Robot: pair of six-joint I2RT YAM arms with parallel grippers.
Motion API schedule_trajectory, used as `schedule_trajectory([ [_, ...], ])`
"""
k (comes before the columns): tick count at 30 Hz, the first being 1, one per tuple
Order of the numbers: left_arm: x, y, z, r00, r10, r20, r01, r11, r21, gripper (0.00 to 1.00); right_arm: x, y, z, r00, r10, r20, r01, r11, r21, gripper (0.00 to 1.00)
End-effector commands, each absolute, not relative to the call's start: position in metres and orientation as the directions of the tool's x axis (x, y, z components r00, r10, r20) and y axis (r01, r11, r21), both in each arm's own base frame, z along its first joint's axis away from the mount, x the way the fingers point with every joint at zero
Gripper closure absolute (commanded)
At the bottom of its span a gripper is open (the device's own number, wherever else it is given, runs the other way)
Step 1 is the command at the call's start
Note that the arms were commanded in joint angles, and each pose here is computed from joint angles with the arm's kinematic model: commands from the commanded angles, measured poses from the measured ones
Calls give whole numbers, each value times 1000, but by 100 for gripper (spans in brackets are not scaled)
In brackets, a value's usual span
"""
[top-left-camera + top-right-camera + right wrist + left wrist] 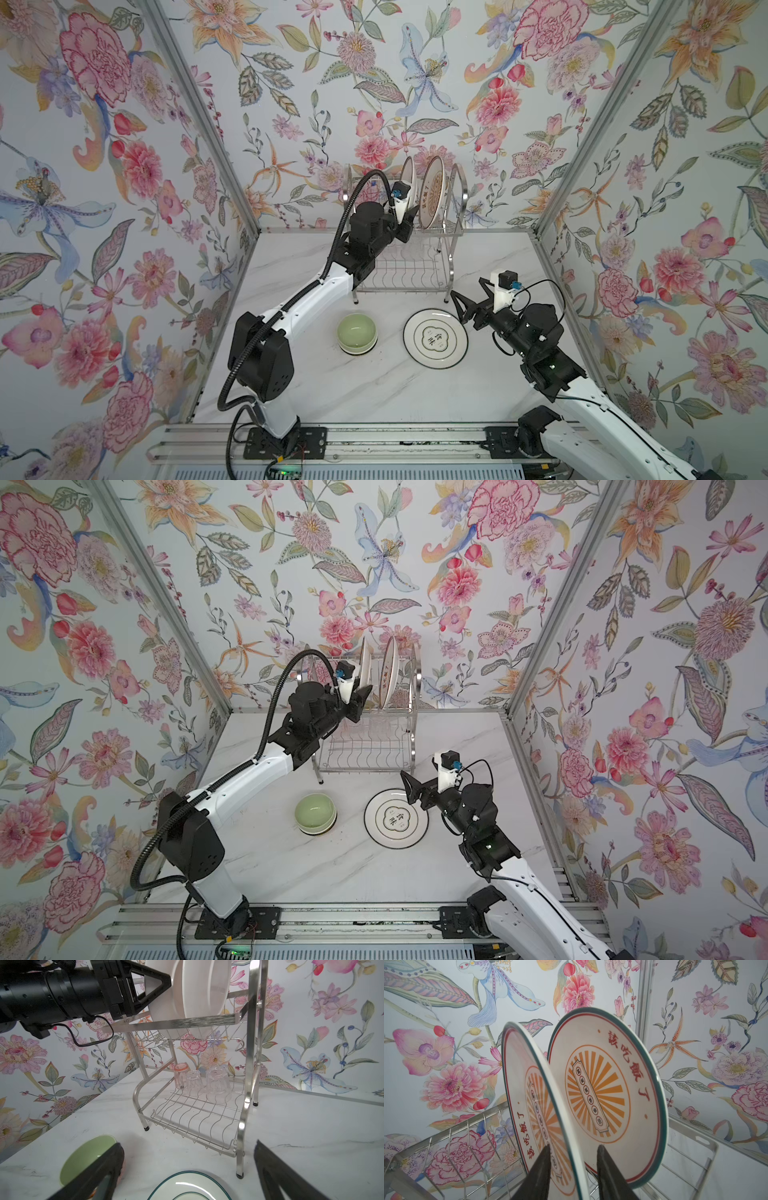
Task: Unload the mixed dishes from the dish rack
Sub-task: 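Close the left gripper on the rim of the nearest orange-sunburst plate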
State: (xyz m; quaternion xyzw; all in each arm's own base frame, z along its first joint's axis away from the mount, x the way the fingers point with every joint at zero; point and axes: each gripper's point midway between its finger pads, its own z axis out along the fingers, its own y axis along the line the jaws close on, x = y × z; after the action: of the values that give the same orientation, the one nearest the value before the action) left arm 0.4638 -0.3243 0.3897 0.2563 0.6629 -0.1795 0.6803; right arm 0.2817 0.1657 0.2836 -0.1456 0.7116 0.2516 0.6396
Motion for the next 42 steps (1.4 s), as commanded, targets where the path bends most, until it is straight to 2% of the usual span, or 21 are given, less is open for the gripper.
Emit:
schedule_trajectory([
  [1,464,-330,416,99,47,-994,574,813,96,63,284,161,280,-141,92,-986,-500,853,151,1],
  [12,463,-335,416,107,33,-994,553,829,87,71,287,157,274,-175,105,-979,-477,860,178,1],
  [22,466,-327,411,103,30,-994,516,853,79,84,287,155,278,-166,111,-980,-480,859,179,1],
  [33,464,-324,410,104,18,-994,511,857,68,89,291,157,273,-178,122,-976,-479,856,195,1],
  [42,459,-323,418,116,-19,-993,521,852,45,98,293,158,272,-183,128,-975,-476,856,202,1],
])
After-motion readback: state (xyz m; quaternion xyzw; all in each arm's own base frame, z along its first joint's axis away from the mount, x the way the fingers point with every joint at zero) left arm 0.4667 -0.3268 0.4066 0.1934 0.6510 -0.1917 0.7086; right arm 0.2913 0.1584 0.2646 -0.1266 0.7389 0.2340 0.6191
